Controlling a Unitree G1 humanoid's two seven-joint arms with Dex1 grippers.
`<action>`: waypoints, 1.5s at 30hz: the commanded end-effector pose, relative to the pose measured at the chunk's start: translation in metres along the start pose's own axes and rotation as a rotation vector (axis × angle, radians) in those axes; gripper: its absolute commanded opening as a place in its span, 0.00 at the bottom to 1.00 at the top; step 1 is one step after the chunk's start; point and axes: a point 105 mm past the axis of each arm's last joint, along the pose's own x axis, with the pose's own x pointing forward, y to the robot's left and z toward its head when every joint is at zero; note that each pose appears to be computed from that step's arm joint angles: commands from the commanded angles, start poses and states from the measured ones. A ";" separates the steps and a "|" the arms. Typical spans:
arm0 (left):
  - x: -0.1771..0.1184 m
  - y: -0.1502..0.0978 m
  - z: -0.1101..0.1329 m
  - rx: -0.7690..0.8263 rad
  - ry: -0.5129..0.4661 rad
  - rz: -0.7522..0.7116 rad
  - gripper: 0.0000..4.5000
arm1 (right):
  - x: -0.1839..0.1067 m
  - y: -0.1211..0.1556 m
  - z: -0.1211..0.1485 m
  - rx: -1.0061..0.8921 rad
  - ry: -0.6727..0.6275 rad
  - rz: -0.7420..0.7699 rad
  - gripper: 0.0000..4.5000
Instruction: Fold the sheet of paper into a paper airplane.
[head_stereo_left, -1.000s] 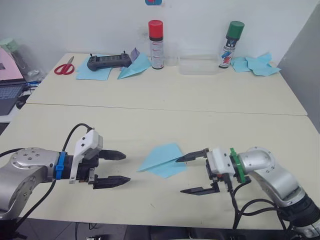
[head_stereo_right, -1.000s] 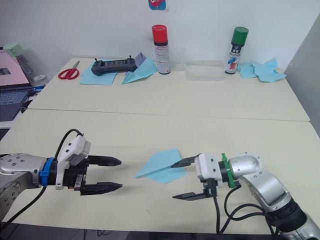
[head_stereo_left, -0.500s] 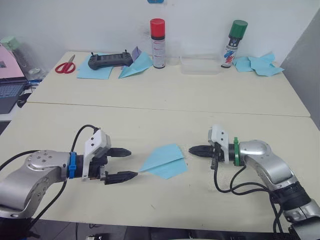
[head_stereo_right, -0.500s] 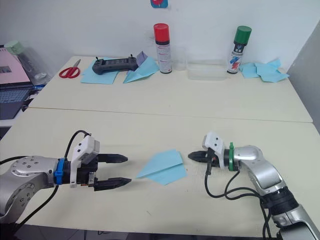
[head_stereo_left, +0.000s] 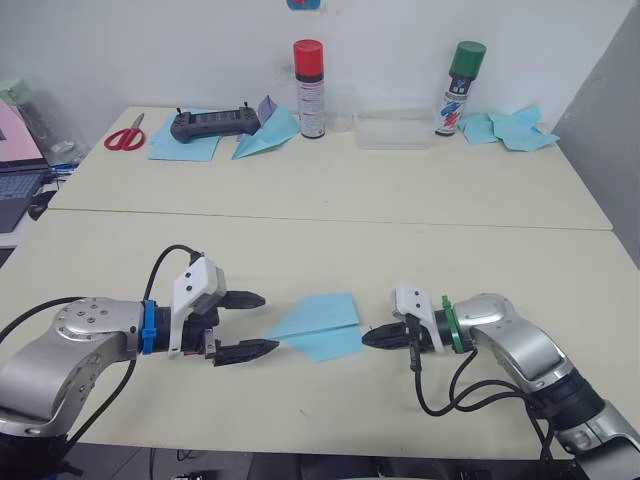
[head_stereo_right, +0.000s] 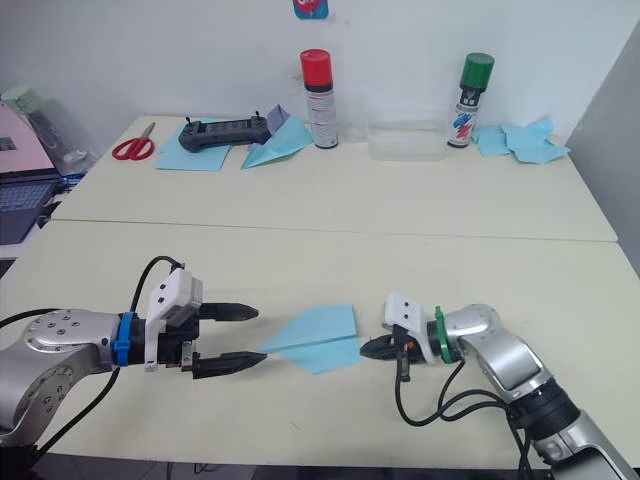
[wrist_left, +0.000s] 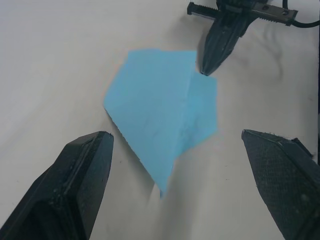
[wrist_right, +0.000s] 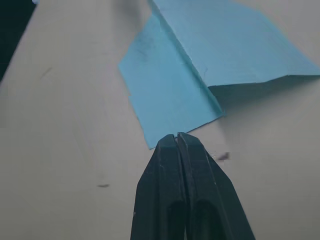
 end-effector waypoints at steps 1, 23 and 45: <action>0.000 0.001 0.007 0.043 -0.014 0.000 1.00 | 0.008 0.017 0.005 0.043 -0.026 0.100 0.01; 0.040 -0.005 -0.014 -0.083 -0.128 0.131 0.23 | -0.026 0.007 0.065 0.124 -0.270 -0.110 0.00; 0.044 -0.018 -0.057 -0.002 0.012 0.096 0.17 | -0.031 -0.027 0.032 0.384 -0.177 -0.234 0.43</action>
